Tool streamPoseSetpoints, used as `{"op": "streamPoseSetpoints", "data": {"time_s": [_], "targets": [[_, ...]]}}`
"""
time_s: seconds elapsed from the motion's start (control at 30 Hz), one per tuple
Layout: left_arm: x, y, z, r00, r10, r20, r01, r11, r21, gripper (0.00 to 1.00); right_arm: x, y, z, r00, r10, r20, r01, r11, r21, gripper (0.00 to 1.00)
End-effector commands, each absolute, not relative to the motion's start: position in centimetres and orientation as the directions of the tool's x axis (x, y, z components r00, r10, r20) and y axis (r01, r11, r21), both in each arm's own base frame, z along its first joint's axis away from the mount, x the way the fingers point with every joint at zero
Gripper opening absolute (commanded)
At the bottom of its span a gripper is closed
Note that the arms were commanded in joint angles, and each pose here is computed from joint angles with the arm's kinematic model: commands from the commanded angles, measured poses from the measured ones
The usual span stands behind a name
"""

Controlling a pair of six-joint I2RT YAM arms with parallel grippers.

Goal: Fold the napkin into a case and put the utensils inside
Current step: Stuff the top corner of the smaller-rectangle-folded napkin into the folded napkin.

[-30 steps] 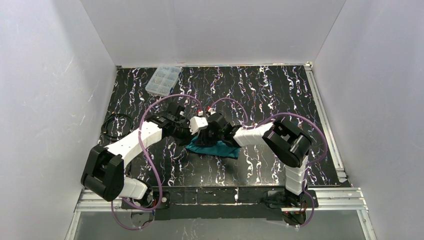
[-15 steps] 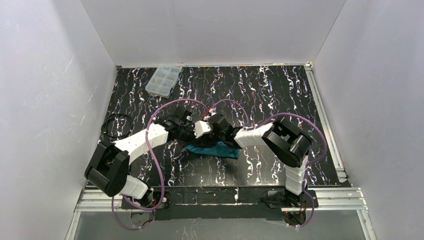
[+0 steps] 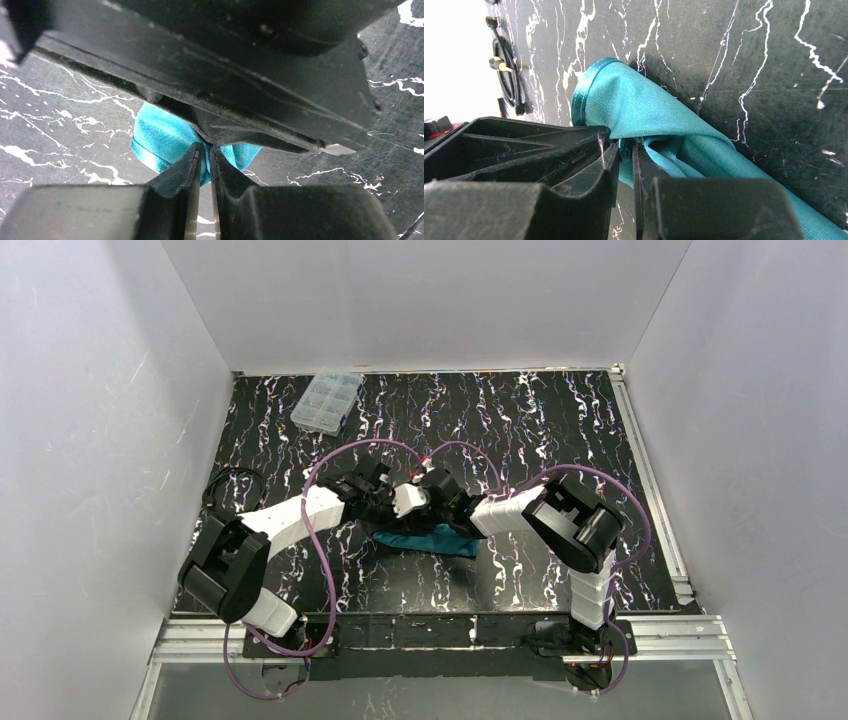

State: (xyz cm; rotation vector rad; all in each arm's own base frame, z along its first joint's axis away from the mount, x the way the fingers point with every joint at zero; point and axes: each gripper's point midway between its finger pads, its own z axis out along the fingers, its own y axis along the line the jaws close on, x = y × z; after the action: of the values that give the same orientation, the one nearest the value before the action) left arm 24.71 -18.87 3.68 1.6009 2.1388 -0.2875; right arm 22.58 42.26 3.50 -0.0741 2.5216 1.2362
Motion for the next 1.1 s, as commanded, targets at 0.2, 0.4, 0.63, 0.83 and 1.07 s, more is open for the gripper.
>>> {"op": "streamPoseSetpoints", "data": {"time_s": [0.2, 0.4, 0.63, 0.83, 1.07], "targets": [[24.6, -19.2, 3.5, -0.226, 0.859, -0.459, 0.945, 0.308, 0.113, 0.01, 22.5, 42.2, 3.0, -0.950, 0.106, -0.292, -0.169, 0.613, 0.772, 0.25], [24.1, -19.1, 4.3, -0.226, 0.864, -0.451, 0.941, 0.313, 0.128, 0.04, 22.4, 42.2, 2.7, -0.953, 0.106, -0.283, -0.161, 0.614, 0.773, 0.25], [23.9, -19.5, 4.3, -0.180, 0.878, -0.444, 0.949, 0.275, 0.158, 0.10, 22.4, 42.2, 2.4, -0.957, 0.114, -0.268, -0.145, 0.611, 0.778, 0.25], [24.0, -19.5, 3.7, -0.133, 0.894, -0.428, 0.952, 0.236, 0.197, 0.01, 22.4, 42.1, 2.6, -0.955, 0.122, -0.270, -0.144, 0.605, 0.783, 0.25], [24.0, -19.7, 3.4, -0.133, 0.890, -0.436, 0.950, 0.240, 0.201, 0.00, 22.3, 42.3, 2.5, -0.957, 0.135, -0.258, -0.132, 0.587, 0.798, 0.27]]}}
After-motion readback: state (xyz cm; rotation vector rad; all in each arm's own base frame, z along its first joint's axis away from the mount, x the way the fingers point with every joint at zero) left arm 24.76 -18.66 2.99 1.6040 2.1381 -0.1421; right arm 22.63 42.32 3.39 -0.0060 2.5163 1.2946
